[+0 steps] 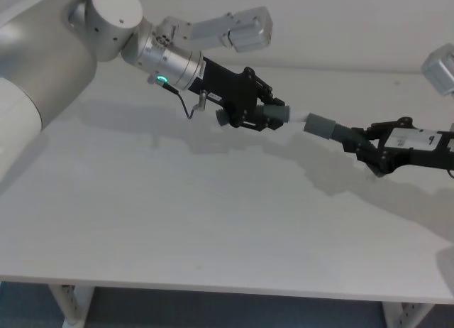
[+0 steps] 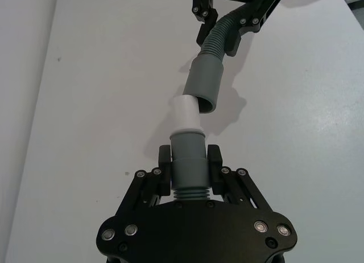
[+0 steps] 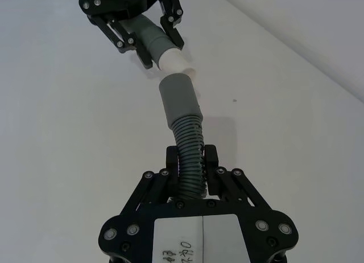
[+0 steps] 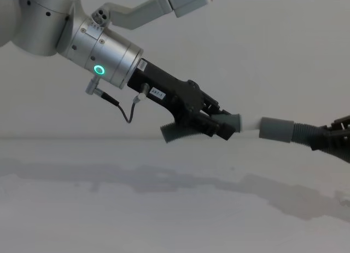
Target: Use both hands to pick up one end of the pipe from the table, align the ends, and insert them.
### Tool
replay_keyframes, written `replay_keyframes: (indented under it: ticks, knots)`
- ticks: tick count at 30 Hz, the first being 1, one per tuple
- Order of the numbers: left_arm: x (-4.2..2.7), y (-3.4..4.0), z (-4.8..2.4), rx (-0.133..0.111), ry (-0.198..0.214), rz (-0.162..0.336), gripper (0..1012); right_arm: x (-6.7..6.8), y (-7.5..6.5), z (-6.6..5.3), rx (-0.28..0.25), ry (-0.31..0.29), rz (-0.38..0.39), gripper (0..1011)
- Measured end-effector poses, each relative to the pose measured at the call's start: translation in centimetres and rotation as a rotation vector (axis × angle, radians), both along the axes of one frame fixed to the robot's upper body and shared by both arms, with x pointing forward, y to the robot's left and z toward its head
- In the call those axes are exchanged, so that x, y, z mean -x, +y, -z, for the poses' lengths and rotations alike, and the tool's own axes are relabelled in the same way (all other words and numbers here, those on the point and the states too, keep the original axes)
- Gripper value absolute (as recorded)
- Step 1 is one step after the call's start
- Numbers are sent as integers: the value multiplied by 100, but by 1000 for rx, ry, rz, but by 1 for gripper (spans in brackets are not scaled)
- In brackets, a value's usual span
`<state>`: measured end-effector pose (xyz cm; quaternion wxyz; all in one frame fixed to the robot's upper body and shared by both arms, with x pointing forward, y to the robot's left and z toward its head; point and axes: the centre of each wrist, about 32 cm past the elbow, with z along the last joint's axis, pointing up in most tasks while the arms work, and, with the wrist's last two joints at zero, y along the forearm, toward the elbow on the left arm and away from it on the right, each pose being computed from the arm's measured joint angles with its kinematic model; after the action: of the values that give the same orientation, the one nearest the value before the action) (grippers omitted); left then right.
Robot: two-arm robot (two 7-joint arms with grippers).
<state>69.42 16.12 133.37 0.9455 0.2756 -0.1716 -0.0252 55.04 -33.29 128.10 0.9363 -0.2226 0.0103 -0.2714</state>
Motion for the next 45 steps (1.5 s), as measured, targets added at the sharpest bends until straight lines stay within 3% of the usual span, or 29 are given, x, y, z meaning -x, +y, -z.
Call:
replay_keyframes:
  ticks: [20,45]
  knots:
    - [-59,39,-8,-10,0,0,376,-46,75,-66,-11,20,-1,262]
    - [-58,51,-38,-9,-16,2,376,-87,127,-76,-15,46,4,262]
